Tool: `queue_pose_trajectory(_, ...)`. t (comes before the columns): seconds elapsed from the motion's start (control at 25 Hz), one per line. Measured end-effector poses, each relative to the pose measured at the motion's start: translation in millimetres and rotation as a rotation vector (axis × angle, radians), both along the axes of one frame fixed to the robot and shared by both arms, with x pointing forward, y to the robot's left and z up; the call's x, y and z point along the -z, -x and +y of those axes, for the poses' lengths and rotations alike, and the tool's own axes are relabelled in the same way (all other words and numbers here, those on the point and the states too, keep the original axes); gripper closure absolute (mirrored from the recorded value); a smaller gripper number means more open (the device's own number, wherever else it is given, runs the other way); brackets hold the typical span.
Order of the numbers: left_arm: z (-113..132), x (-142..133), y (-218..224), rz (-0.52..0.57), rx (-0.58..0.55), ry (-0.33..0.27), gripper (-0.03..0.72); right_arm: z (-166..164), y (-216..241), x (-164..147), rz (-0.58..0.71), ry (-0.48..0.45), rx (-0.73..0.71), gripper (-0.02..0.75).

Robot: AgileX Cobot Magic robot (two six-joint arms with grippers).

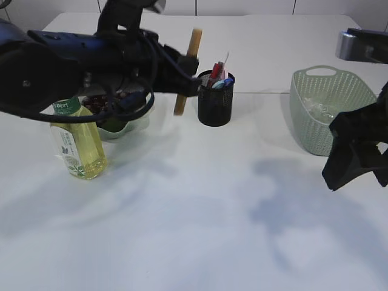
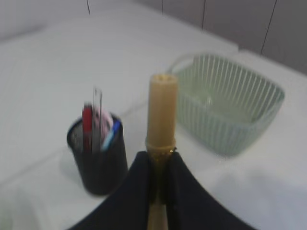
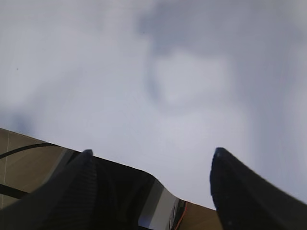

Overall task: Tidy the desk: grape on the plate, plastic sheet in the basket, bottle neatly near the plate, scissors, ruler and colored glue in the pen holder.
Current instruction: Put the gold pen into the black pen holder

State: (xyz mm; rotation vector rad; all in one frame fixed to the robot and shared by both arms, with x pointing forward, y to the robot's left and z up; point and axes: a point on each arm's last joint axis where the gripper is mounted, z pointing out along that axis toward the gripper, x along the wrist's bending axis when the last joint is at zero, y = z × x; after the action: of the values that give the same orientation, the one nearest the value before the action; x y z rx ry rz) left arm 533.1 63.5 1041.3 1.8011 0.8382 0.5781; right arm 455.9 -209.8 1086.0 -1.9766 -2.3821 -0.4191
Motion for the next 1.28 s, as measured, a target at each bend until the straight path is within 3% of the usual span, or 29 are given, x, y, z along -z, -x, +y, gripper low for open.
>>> queue_pose_trajectory(0.16,-3,-13,-14,-0.205,0.011,0.19,0.65,0,0,0,-0.003,0.002,-0.011,0.163)
queue_pose_trajectory(0.32,-1,-4,-43,-0.26,-0.052,0.28,0.65,0,0,0,-0.003,0.002,-0.015,0.163)
queue_pose_trajectory(0.56,-8,17,-82,-0.26,-0.098,0.292,0.648,0,0,0,-0.01,0.011,-0.039,0.163)
queue_pose_trajectory(0.8,-23,28,-106,-0.277,-0.099,0.303,0.648,-6,-3,2,-0.026,0.078,-0.053,0.163)
queue_pose_trajectory(1.08,-30,31,-119,-0.256,-0.103,0.285,0.645,-7,-22,28,0.055,0.179,0.0,0.163)
queue_pose_trajectory(1.28,-33,28,-123,-0.268,-0.103,0.293,0.645,-2,-37,44,0.049,0.182,0.004,0.163)
